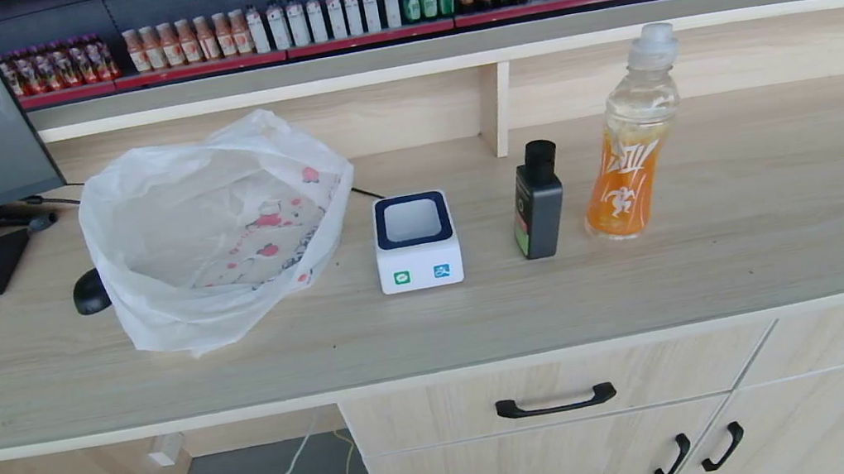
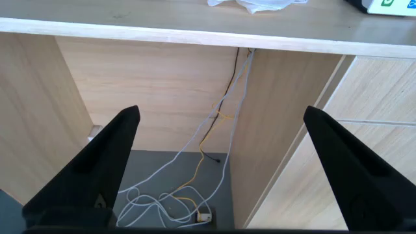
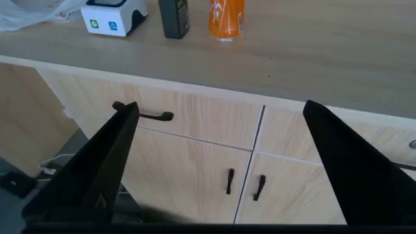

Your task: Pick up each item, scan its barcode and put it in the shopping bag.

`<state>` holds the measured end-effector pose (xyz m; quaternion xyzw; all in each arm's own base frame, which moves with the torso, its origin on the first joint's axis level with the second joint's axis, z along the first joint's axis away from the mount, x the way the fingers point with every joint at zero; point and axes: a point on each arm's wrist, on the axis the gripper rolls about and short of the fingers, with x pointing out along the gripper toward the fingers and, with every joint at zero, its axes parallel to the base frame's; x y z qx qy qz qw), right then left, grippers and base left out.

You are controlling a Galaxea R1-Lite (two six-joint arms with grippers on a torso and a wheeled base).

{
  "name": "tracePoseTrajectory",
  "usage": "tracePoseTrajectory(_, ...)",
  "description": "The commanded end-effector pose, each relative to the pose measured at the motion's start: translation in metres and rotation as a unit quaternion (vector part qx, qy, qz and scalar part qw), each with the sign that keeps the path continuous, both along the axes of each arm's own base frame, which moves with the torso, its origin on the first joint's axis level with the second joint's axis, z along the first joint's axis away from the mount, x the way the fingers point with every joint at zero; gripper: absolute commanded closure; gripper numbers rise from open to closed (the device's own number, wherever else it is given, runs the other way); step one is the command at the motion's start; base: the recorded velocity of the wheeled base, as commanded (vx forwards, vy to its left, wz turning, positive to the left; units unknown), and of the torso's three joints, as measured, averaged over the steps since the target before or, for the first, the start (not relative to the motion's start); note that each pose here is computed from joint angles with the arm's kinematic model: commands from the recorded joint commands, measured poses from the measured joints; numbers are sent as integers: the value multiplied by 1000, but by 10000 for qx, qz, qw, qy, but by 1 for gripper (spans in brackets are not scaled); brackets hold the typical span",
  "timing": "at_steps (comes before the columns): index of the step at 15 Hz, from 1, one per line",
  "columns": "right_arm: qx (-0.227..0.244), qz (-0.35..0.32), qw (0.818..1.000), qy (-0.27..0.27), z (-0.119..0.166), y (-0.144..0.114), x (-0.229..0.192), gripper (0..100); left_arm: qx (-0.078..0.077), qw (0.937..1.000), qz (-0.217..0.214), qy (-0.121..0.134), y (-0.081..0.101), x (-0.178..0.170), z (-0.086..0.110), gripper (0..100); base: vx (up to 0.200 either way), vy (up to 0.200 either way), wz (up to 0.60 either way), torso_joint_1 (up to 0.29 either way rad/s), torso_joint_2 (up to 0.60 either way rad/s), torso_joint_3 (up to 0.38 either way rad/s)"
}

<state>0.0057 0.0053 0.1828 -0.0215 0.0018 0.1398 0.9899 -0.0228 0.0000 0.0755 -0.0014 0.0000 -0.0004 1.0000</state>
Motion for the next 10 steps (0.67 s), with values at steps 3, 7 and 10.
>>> tracePoseTrajectory(3, -845, 468, 9945, 396, 21, 9, 65, 0, -2, 10000, 4, 0, 0, 0, 0, 0, 0, 0, 0, 0, 0, 0)
tracePoseTrajectory(7, -1086, 934, 9869, 748, 15, 25, 110, 0, -2, 10000, 4, 0, 0, 0, 0, 0, 0, 0, 0, 0, 0, 0)
tracePoseTrajectory(10, -1143, 991, 9861, 690, 16, 32, 138, 0, -2, 10000, -3, 0, 0, 0, 0, 0, 0, 0, 0, 0, 0, 0)
